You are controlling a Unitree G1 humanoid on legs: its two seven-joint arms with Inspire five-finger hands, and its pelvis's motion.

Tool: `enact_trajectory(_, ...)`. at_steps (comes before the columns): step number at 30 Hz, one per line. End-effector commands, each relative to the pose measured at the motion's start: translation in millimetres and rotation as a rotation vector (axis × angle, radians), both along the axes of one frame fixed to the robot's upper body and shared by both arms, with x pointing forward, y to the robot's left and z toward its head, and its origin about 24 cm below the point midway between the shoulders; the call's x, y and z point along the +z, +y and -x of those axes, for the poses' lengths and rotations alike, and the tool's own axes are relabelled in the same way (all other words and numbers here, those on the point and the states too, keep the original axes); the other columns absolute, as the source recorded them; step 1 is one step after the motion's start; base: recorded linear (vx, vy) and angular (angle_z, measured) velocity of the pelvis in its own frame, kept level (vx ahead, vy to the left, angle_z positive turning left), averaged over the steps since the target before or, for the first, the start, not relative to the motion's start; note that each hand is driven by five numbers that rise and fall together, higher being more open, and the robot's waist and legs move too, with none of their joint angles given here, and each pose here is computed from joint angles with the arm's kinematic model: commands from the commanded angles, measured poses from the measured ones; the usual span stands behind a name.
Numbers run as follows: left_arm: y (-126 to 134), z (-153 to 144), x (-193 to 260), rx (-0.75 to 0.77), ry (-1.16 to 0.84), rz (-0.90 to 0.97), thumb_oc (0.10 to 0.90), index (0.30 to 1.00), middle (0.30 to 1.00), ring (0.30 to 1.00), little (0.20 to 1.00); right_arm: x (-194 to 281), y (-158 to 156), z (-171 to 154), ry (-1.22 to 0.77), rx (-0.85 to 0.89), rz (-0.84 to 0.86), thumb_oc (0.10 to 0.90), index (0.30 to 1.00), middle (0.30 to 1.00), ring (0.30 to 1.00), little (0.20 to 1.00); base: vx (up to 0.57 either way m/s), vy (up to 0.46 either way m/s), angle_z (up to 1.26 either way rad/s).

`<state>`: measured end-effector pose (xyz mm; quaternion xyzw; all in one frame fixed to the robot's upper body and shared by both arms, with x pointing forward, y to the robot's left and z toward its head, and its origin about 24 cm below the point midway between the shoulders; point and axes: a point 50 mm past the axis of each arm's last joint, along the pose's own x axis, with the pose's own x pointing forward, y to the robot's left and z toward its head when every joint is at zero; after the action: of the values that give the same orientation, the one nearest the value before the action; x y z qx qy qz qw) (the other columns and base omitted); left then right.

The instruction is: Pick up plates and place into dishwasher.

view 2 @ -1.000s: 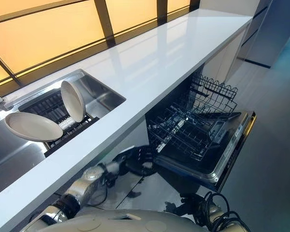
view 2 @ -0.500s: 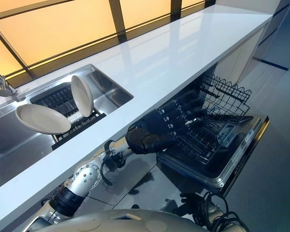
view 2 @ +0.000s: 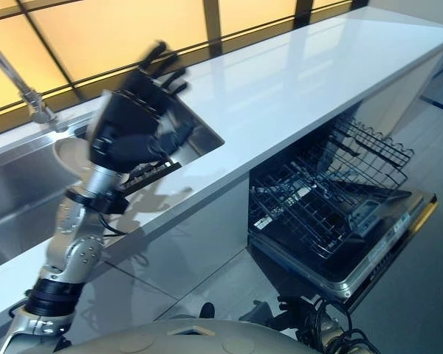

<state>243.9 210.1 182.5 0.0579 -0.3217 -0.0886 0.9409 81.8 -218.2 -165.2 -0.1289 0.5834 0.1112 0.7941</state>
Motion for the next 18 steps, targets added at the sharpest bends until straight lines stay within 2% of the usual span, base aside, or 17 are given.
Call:
enact_trajectory(1,10,12,51,0.337,-0.409,-0.348,0.8,0.9,0.9,0.9,0.9,-2,13,1,0.001,0.005,-0.041,0.8,0.9,0.9,0.9,0.9,0.03,0.037,0.33)
enact_trajectory(4,33,7,58,0.56,-0.434,-0.552,0.8,0.9,0.9,0.9,0.9,-2,11,2,0.002,0.008,-0.038,0.8,0.9,0.9,0.9,0.9,0.02,0.032,0.13)
enact_trajectory(7,54,3,63,0.712,-0.435,-0.713,0.8,0.9,0.9,0.9,0.9,-2,7,3,0.009,0.018,-0.028,0.8,0.9,0.9,0.9,0.9,0.02,0.035,-0.01)
enact_trajectory(8,70,2,70,0.81,-0.428,-0.844,0.8,0.9,0.9,0.9,0.9,-1,3,3,0.016,0.027,-0.019,0.8,0.9,0.9,0.9,0.9,0.02,0.043,-0.05)
enact_trajectory(10,80,0,73,0.857,-0.411,-0.921,0.8,0.9,0.9,0.9,0.9,-1,1,4,0.021,0.035,-0.013,0.8,0.9,0.9,0.9,0.9,0.01,0.029,-0.05)
enact_trajectory(13,104,-1,83,0.933,-0.355,-1.131,0.8,0.9,0.9,0.9,0.9,1,-6,4,0.03,0.049,0.001,0.8,0.9,0.9,0.9,0.9,0.01,0.033,-0.07)
enact_trajectory(18,124,-8,83,0.925,-0.194,-1.406,0.8,0.9,0.9,0.9,0.9,4,-15,-1,0.027,0.063,0.008,0.8,0.9,0.9,0.9,0.9,0.0,0.012,-0.01)
